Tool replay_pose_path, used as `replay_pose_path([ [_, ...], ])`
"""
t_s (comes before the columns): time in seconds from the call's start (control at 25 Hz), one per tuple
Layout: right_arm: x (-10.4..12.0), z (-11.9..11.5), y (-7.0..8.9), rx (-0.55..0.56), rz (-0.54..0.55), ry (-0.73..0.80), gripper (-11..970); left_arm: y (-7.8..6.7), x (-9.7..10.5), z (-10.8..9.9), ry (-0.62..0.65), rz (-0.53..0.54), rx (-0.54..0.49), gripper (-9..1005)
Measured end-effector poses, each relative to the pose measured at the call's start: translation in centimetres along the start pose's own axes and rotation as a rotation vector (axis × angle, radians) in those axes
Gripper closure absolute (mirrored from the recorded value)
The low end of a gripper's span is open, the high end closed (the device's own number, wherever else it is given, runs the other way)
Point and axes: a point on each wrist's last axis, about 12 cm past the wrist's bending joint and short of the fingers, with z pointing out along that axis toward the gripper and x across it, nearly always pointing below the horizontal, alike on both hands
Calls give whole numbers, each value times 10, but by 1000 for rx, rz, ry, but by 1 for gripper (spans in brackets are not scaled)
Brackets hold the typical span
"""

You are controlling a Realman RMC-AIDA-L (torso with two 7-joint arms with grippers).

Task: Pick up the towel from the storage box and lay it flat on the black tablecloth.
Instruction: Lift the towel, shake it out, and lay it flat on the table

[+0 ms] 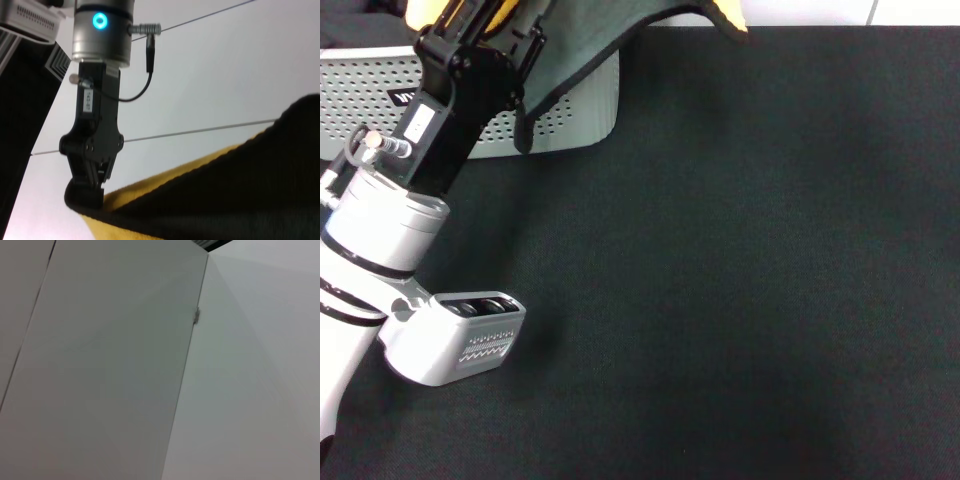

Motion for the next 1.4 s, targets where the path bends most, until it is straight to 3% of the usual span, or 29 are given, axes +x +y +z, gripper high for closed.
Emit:
replay_pose_path([
  [0.88, 20, -31, -5, 50, -6, 63, 926, 9, 6, -16, 87, 24, -51, 482],
  [1.4, 36, -29, 15, -26, -90, 156, 924, 8, 5, -18, 86, 13, -42, 481],
])
